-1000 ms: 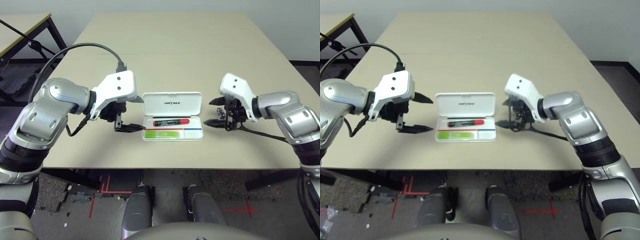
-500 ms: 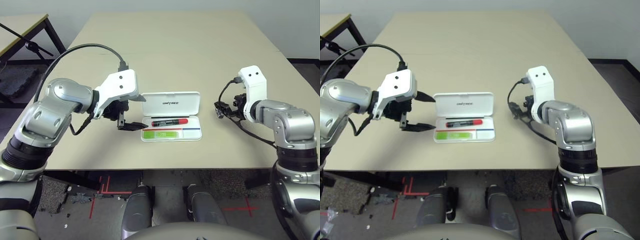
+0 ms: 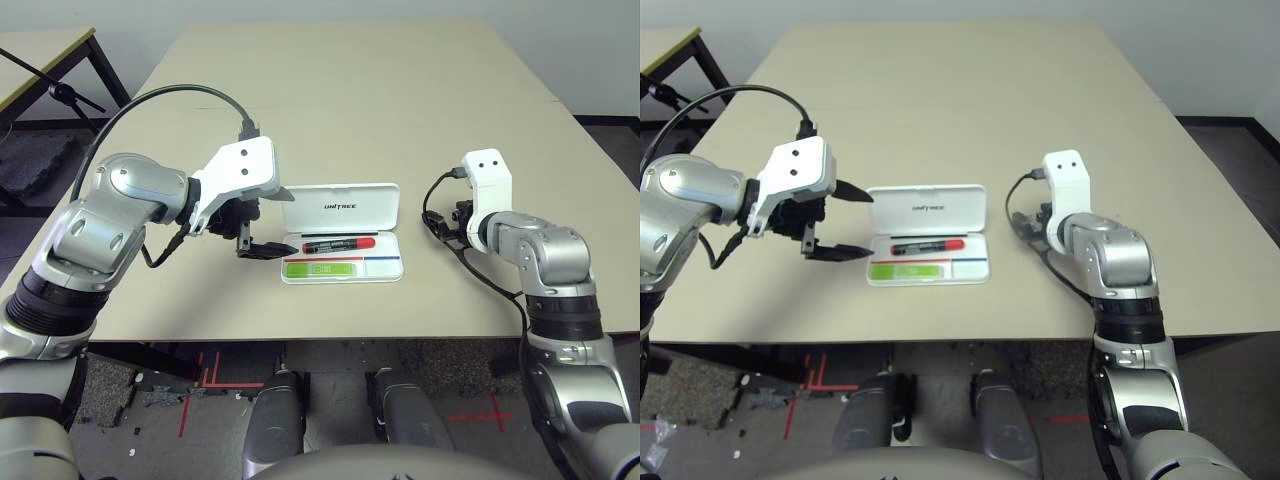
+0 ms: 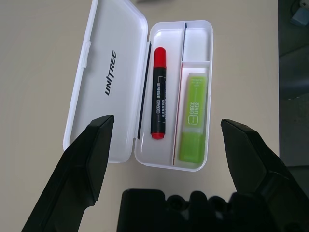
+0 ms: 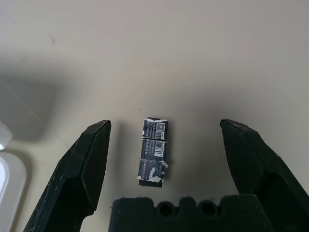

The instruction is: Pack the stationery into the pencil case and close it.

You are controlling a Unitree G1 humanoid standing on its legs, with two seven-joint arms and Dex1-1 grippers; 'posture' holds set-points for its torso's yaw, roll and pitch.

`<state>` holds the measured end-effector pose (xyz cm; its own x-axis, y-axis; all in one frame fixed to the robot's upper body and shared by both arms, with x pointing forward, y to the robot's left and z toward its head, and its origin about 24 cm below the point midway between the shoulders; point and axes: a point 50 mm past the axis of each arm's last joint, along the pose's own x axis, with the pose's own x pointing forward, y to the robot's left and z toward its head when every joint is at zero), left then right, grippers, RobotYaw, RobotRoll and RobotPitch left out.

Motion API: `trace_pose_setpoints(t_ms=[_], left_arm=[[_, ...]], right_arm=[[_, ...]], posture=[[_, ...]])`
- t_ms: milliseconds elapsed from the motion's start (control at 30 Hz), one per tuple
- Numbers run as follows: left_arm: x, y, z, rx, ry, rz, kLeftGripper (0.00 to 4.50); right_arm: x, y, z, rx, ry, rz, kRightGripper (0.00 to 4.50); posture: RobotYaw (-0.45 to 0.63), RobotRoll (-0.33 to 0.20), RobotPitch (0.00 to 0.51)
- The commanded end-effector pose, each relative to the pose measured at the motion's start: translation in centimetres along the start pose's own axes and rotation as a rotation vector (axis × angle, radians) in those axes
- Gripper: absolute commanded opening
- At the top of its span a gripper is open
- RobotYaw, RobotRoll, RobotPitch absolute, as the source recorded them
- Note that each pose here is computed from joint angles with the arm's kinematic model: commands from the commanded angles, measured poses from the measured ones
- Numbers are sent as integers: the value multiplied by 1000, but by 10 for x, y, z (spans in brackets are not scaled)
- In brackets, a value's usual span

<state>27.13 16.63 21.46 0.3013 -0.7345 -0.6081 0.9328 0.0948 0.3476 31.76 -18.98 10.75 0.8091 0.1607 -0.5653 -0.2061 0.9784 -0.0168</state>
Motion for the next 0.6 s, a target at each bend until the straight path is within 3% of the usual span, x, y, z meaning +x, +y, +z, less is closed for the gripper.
trace_pose_setpoints(t_ms=[33,300,433,600], left_arm=[[3,-3,1,3,-4,-18,4467],[4,-3,4,14,-16,-15,4467],[6,-3,4,15,-16,-19,4500],[7,-2,6,21,-36,-18,4500]], right_arm=[[7,4,-6,-2,23,18,4500],[10,8,-16,-17,70,44,4500],[10,7,-16,-13,64,44,3556],[7,4,-17,-20,71,43,1631]], posture=[[-44,0,84],[-49,0,86],[-50,0,87],[-50,0,89]])
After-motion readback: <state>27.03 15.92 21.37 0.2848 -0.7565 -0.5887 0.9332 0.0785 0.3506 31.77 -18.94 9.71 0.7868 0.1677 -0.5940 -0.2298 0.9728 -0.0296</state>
